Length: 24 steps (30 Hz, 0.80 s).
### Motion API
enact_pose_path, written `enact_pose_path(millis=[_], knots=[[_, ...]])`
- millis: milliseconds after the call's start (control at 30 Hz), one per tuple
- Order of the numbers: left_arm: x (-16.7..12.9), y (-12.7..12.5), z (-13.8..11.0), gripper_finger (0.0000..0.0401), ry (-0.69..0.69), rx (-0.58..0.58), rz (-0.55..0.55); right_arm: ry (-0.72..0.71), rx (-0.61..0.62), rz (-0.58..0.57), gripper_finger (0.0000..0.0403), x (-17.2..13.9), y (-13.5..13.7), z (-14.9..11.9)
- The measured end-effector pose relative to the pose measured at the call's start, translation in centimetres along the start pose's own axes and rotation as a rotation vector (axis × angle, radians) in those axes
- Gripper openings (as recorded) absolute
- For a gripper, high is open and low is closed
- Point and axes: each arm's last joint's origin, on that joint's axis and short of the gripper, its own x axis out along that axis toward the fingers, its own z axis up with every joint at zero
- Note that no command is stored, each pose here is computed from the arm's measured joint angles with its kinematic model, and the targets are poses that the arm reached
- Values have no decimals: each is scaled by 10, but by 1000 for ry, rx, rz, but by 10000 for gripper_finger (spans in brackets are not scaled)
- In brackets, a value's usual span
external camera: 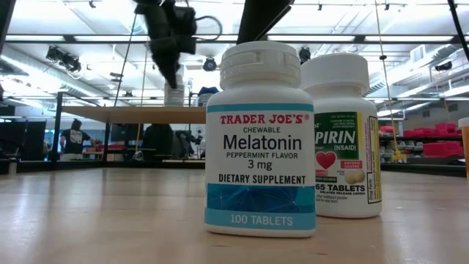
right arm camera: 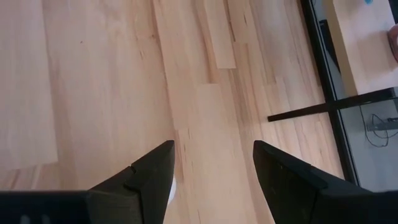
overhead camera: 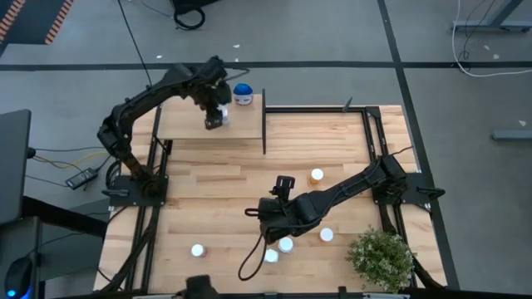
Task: Pick and place medicine bottles onto shelf by color
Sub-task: Put the top light blue pill bottle on the shelf
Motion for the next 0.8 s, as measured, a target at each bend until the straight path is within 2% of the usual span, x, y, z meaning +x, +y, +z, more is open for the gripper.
enact_pose_path(millis=[267,600,800], knots=[[1,-28,28,185,-123,114,20,-1,36,5,225,-1,2,-1],[25,-26,38,192,-99,101,3,-6,44,31,225,-8,10,-4],[25,-25,43,198,-132,107,21,-8,43,34,225,-9,11,-5]])
